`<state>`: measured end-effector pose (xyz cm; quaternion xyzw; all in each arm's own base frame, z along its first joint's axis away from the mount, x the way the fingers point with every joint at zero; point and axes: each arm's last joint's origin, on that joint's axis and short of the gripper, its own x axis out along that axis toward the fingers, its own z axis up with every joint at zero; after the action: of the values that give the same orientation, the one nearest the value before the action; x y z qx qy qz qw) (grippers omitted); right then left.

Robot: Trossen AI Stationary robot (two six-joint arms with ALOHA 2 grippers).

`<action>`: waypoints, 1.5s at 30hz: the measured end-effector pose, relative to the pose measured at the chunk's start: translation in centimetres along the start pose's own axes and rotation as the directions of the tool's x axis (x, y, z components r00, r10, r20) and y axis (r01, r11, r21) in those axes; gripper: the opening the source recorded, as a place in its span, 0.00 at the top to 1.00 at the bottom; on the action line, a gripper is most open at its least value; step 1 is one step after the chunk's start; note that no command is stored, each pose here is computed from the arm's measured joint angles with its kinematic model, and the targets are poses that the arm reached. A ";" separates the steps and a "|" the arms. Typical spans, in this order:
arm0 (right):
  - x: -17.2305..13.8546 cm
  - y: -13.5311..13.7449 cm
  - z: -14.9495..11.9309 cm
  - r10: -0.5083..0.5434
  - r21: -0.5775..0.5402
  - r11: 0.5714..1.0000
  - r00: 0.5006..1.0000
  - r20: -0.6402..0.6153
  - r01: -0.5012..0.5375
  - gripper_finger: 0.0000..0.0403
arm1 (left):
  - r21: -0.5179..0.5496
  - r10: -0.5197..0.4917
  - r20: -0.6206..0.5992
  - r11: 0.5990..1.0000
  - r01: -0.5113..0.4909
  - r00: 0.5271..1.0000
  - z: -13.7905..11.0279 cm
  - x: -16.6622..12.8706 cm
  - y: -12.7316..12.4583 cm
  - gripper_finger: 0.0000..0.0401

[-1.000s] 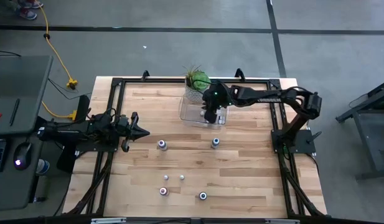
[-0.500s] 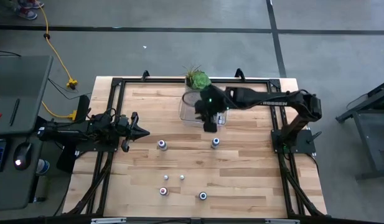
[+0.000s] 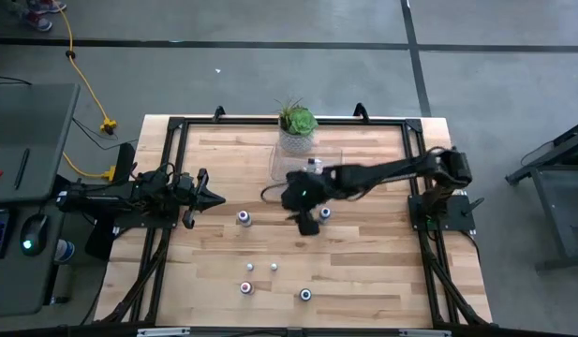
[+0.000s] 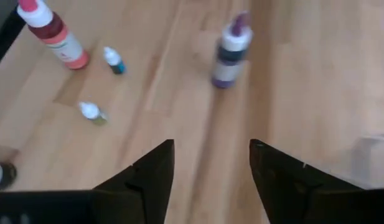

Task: Pick & Place food coloring
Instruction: Put the small black food coloring bottle into the bin

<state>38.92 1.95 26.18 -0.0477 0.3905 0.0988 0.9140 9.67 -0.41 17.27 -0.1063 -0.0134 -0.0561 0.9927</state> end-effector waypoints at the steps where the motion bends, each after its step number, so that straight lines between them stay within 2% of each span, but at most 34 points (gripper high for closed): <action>1: 0.8 0.5 0.1 0.009 0.010 1.000 1.000 -0.003 -0.009 0.50 | 0.000 0.000 0.000 1.000 0.000 1.000 0.0 0.0 0.0 1.00; 5: 3.8 2.6 1.0 0.045 0.054 0.998 0.999 -0.027 -0.044 0.49 | 0.000 0.001 0.000 1.000 -0.001 1.000 0.0 0.0 0.0 1.00; 9: 6.0 4.6 2.6 0.085 0.037 0.996 0.995 -0.046 -0.083 0.49 | 0.000 0.001 0.000 1.000 -0.001 1.000 0.0 0.0 0.0 1.00; 16: 7.9 8.0 3.9 0.134 0.053 0.991 0.977 -0.165 -0.127 0.49 | 0.000 0.001 0.000 1.000 -0.001 1.000 0.0 0.0 0.0 1.00; 26: 11.0 11.8 2.7 0.166 0.050 0.986 0.959 -0.229 -0.159 0.49 | 0.000 0.001 0.000 1.000 -0.001 1.000 0.0 0.0 0.0 1.00; 30: 12.2 12.2 2.1 0.122 0.045 0.992 0.965 -0.234 -0.115 0.49 | 0.000 0.001 0.000 1.000 -0.001 1.000 0.0 0.0 0.0 1.00; 37: 14.2 12.2 1.0 0.133 0.077 0.990 0.959 -0.251 -0.117 0.49 | 0.000 0.001 0.001 1.000 -0.001 1.000 0.0 0.0 0.0 1.00; 45: 14.3 12.2 0.8 0.128 0.076 0.991 0.956 -0.263 -0.112 0.52 | 0.000 0.001 0.000 1.000 -0.001 1.000 0.0 0.0 0.0 1.00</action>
<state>46.48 16.04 16.27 -0.0091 0.5150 0.1349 0.8464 9.67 -0.40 17.26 -0.1063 -0.0133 -0.0557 0.9927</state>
